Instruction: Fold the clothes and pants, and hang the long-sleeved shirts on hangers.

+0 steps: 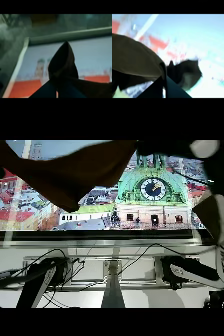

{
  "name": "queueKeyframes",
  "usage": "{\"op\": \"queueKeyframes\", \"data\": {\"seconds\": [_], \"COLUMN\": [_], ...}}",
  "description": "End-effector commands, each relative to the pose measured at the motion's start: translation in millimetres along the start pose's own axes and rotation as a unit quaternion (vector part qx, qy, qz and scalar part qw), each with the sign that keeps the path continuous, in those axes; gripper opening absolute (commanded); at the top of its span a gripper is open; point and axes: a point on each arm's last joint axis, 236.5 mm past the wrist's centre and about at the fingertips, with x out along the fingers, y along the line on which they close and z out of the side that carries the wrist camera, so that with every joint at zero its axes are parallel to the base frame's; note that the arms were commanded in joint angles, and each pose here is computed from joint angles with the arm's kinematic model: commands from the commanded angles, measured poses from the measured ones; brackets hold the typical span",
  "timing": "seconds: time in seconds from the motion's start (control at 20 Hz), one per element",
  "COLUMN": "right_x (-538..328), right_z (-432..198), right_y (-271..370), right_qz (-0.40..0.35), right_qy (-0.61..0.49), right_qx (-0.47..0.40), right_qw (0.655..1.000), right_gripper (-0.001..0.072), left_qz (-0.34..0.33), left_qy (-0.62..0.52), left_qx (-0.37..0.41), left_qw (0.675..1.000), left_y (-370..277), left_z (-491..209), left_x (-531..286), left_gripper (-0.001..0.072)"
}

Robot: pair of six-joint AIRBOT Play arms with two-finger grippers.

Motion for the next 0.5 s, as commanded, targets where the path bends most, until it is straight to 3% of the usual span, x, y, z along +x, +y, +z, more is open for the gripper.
{"op": "queueKeyframes", "data": {"seconds": [0.0, 0.2, 0.45], "right_x": [-112.7, -216.5, -309.6], "right_z": [73.5, 115.7, 137.4], "right_y": [25.3, 64.7, 96.0], "right_qz": [-0.035, -0.051, -0.068], "right_qy": [-0.132, -0.252, -0.357], "right_qx": [-0.083, -0.129, -0.154], "right_qw": [0.987, 0.958, 0.919], "right_gripper": [0.0012, 0.0012, 0.0012], "left_qz": [0.034, 0.037, 0.045], "left_qy": [-0.187, -0.287, -0.354], "left_qx": [-0.069, -0.112, -0.110], "left_qw": [0.979, 0.950, 0.928], "left_y": [21.7, 30.4, 35.7], "left_z": [89.1, 129.6, 153.4], "left_x": [-68.1, -124.2, -162.7], "left_gripper": [0.0020, 0.0020, 0.0020]}}
